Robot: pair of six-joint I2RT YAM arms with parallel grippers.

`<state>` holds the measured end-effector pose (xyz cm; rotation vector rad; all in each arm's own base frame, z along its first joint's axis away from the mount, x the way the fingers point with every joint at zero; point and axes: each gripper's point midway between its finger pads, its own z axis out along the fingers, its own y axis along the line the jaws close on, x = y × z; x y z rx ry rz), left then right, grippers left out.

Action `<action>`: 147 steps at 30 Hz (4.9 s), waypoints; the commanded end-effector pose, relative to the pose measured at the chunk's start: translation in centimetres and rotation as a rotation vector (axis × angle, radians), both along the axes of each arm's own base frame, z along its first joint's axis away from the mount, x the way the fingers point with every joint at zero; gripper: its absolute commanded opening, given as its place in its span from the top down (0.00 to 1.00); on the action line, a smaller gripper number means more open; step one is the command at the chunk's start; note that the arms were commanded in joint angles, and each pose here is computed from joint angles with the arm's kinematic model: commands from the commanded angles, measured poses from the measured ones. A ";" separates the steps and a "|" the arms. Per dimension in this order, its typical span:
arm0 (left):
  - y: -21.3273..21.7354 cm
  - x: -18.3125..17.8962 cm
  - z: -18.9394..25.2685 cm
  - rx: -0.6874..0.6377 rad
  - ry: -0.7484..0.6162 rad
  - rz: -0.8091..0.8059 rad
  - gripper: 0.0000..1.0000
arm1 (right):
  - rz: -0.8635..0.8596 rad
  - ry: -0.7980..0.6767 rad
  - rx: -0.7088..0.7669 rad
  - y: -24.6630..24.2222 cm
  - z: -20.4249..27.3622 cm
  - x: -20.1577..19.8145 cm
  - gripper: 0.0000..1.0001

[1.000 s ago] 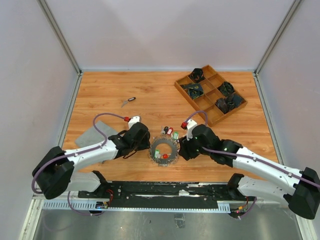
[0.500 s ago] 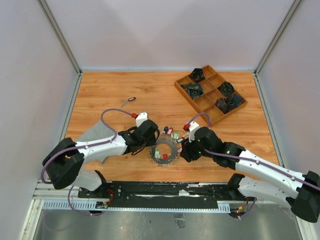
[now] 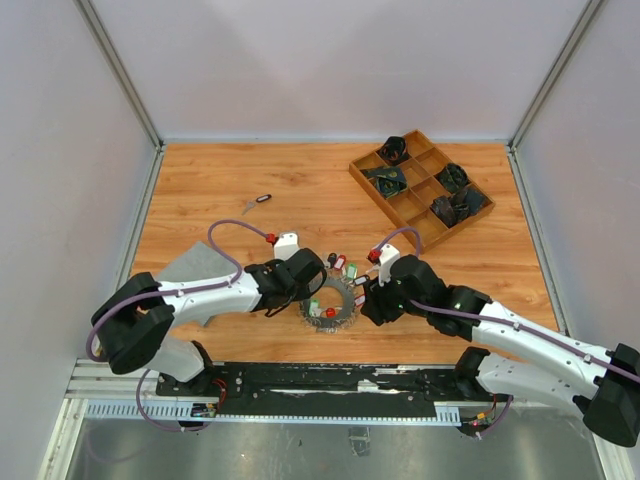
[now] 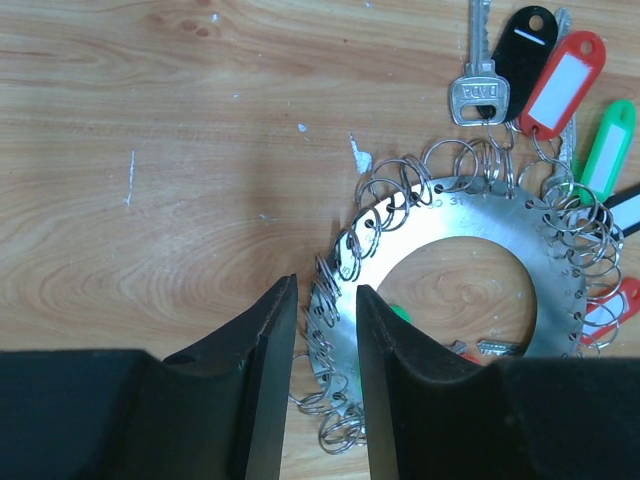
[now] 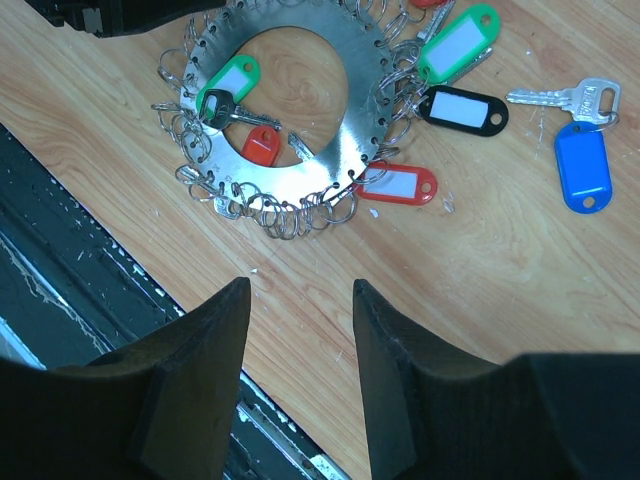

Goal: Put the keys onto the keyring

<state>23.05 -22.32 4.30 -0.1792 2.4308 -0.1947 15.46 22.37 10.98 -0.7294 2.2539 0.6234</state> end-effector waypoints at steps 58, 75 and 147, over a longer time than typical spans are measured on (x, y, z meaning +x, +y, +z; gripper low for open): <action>-6.9 -6.3 21.2 -0.130 -0.602 -1.190 0.99 | 0.307 -0.873 0.500 0.0 18.1 -1.9 0.51; -6.8 -12.4 23.3 -0.217 -0.638 -1.568 0.99 | 0.724 -0.733 0.451 5.5 16.9 -4.9 0.77; -6.1 -11.4 24.8 -0.376 -0.786 -1.291 0.62 | 0.690 -0.770 0.552 7.7 20.4 -5.4 1.00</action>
